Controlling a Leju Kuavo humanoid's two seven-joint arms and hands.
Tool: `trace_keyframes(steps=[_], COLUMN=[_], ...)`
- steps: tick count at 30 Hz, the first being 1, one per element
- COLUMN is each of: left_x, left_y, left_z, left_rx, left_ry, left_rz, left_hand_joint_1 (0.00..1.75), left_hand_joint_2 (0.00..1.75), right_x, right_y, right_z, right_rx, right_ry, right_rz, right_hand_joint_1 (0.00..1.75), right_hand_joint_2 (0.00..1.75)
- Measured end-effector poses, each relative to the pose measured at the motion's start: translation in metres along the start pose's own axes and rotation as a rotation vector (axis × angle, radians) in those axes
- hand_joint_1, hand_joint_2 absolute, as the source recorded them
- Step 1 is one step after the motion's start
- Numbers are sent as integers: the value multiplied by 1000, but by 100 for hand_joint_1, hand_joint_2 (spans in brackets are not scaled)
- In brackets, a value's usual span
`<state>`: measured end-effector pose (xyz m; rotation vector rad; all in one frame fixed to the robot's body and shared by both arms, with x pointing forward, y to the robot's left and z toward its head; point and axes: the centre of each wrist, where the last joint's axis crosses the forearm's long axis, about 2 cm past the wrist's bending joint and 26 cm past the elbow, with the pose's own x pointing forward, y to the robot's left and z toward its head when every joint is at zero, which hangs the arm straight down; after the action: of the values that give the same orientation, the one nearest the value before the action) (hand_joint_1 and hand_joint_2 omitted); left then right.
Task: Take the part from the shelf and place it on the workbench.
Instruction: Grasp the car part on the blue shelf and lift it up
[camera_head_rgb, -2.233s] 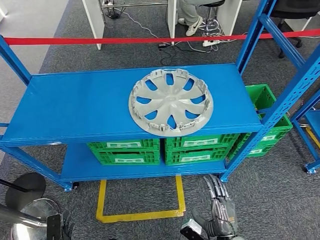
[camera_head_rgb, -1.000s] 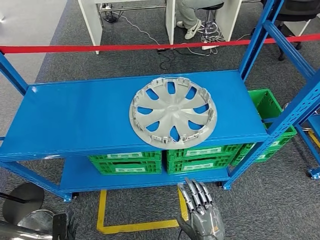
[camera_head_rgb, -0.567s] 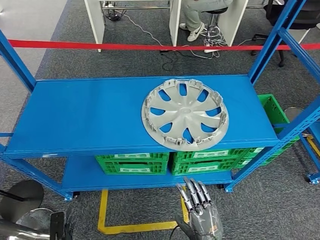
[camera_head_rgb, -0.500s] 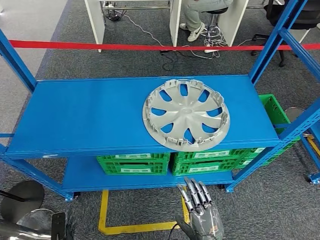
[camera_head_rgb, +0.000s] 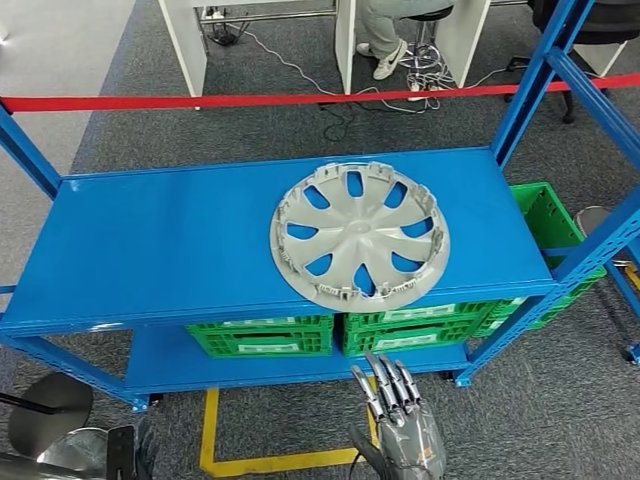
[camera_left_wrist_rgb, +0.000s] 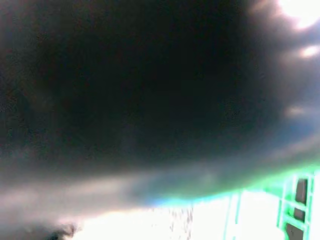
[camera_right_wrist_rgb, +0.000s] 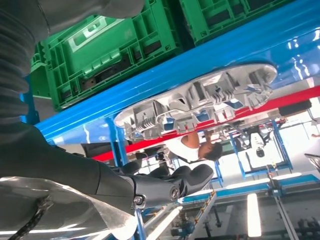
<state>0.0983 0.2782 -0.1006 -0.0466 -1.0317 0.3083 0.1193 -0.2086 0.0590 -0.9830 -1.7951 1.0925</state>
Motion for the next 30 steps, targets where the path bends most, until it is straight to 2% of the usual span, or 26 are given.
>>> trace_keyframes(steps=[30], left_x=[-2], left_y=[1], left_z=[2], left_rx=[9], left_ry=[13], left_rz=[-14], left_hand_joint_1=[0], left_hand_joint_2=[0], right_x=[-8], right_y=[8], right_z=[-4], right_rx=[23], right_ry=[39], right_rz=[32], right_hand_joint_1=[0], right_hand_joint_2=[175])
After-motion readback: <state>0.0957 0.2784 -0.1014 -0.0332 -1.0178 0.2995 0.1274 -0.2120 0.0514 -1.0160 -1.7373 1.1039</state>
